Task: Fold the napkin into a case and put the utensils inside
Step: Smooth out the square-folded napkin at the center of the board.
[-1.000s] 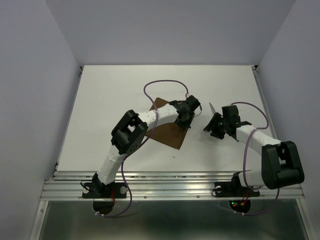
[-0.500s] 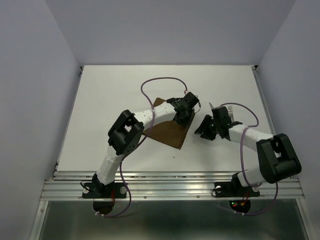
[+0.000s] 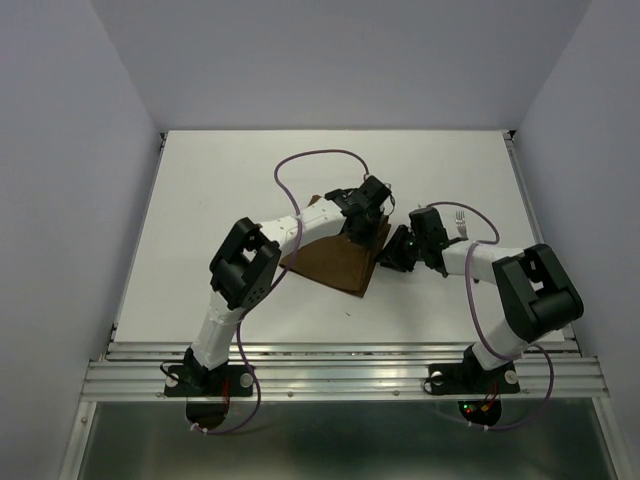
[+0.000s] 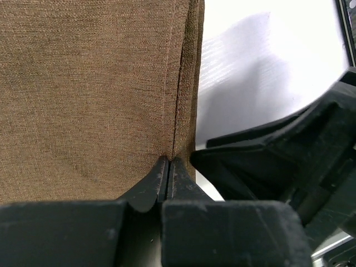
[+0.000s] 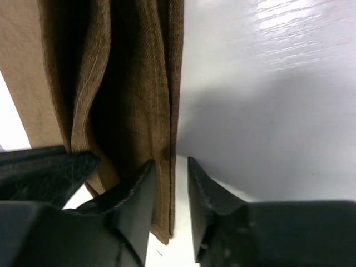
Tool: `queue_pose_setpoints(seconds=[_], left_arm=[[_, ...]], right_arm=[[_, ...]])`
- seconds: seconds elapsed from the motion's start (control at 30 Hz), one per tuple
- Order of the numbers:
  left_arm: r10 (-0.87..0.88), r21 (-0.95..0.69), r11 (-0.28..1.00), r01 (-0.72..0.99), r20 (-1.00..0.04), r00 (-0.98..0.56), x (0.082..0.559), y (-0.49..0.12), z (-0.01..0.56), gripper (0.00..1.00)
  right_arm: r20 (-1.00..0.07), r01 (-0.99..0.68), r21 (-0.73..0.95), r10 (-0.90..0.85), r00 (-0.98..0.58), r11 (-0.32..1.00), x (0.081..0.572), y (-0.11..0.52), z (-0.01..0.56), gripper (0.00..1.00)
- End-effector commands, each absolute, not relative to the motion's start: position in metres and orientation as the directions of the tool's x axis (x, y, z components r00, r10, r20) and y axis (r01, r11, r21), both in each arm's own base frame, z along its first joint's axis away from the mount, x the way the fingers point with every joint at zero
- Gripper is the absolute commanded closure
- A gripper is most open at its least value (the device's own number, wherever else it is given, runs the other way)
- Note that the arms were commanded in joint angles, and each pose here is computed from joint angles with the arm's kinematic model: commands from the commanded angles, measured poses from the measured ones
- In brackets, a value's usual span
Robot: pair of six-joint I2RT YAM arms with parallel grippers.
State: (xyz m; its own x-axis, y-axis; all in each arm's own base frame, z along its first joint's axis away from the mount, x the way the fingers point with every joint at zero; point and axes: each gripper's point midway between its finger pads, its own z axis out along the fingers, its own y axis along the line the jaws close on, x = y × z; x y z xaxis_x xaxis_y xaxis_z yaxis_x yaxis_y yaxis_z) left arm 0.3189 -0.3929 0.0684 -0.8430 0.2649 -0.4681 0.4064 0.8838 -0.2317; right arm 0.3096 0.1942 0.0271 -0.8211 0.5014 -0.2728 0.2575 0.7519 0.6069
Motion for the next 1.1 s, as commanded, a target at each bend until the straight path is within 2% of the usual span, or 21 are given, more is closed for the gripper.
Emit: queue_pose_setpoints(seconds=[0.0, 0.1, 0.33, 1.07], left_arm=[[0.246, -0.271, 0.863, 0.426, -0.512, -0.823, 0.32, -0.393, 0.101, 1.0], [0.243, -0.276, 0.862, 0.424, -0.509, -0.826, 0.32, -0.392, 0.102, 1.0], [0.228, -0.285, 0.874, 0.393, -0.474, -0.85, 0.316, -0.391, 0.098, 1.0], [0.097, -0.445, 0.841, 0.307, -0.435, -0.895, 0.315, -0.412, 0.13, 1.0]], right_arm=[[-0.289, 0.261, 0.612, 0.518, -0.805, 0.747, 0.324, 0.199, 0.026, 0.71], [-0.287, 0.258, 0.614, 0.515, -0.808, 0.746, 0.326, 0.204, 0.025, 0.76], [-0.283, 0.283, 0.609, 0.537, -0.795, 0.741, 0.33, 0.203, 0.019, 0.96], [-0.275, 0.297, 0.615, 0.552, -0.787, 0.73, 0.325, 0.204, 0.017, 0.98]])
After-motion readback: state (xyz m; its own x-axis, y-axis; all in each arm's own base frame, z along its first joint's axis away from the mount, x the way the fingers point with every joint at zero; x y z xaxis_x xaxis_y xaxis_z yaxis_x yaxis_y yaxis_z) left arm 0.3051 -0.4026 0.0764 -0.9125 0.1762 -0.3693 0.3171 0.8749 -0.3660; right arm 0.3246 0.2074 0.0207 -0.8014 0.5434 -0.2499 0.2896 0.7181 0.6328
